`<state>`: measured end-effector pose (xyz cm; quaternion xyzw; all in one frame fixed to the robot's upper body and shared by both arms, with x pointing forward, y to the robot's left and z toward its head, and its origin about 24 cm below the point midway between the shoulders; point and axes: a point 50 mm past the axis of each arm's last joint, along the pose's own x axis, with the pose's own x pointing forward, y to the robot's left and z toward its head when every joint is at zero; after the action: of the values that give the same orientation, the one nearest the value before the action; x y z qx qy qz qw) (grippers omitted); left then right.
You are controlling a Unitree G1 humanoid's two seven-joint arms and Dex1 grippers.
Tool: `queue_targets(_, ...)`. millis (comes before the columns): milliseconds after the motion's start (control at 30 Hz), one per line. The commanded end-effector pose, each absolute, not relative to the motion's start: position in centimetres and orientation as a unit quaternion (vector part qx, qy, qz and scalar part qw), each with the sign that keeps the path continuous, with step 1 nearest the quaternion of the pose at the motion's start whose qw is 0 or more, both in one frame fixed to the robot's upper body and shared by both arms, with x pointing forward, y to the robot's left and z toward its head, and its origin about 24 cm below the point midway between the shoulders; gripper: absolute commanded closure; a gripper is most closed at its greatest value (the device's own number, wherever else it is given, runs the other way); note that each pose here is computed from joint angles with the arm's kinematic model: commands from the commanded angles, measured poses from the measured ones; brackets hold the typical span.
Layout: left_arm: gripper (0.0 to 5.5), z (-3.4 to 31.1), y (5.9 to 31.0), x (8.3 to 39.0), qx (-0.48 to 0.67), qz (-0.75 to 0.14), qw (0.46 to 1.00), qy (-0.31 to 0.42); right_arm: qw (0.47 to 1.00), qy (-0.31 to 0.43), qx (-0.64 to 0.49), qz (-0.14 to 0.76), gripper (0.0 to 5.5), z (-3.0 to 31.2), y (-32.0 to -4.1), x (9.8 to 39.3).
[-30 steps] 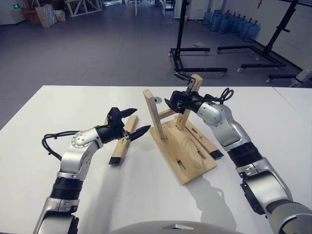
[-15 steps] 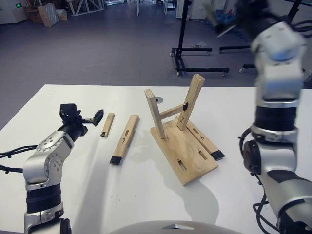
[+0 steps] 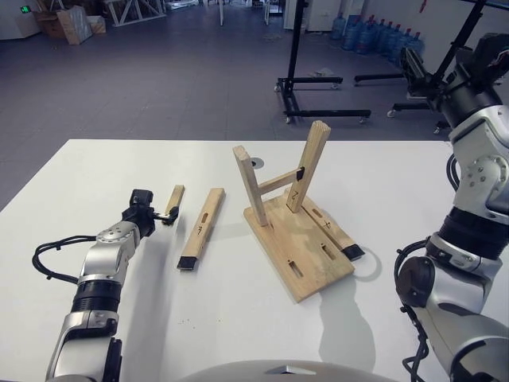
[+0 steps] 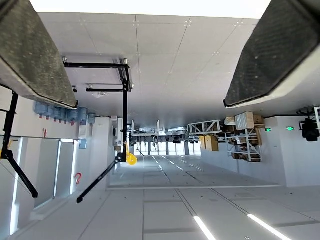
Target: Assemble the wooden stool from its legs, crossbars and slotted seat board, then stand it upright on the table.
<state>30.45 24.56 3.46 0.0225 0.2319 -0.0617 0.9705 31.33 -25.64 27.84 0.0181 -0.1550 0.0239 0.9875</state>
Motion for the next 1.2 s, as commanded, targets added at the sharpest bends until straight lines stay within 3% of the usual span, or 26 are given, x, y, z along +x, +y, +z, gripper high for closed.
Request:
queue_targets(33, 0.19, 3.4, 22.8, 31.3, 0.005, -0.092, 0.972, 0.218, 0.988, -0.153, 0.019, 0.029, 0.1, 27.7, -25.4, 31.4)
queue_targets(133, 0.19, 3.0, 22.3, 31.3, 0.003, -0.089, 0.971, 0.224, 0.988, -0.152, 0.018, 0.032, 0.1, 27.7, -25.1, 31.6)
queue_targets(333, 0.19, 1.9, 23.8, 30.3, 0.017, -0.034, 0.967, 0.251, 0.988, -0.147, 0.024, 0.043, 0.1, 27.4, -24.6, 31.8)
queue_targets(933, 3.07, 0.0, 22.6, 29.2, 0.007, -0.042, 0.958, 0.282, 0.988, -0.138, 0.034, 0.053, 0.1, 27.0, -24.1, 32.3)
queue_targets(1200, 4.03, 0.1, 22.4, 29.4, 0.016, -0.043, 0.958, 0.284, 0.989, -0.136, 0.038, 0.053, 0.1, 26.8, -23.9, 32.3)
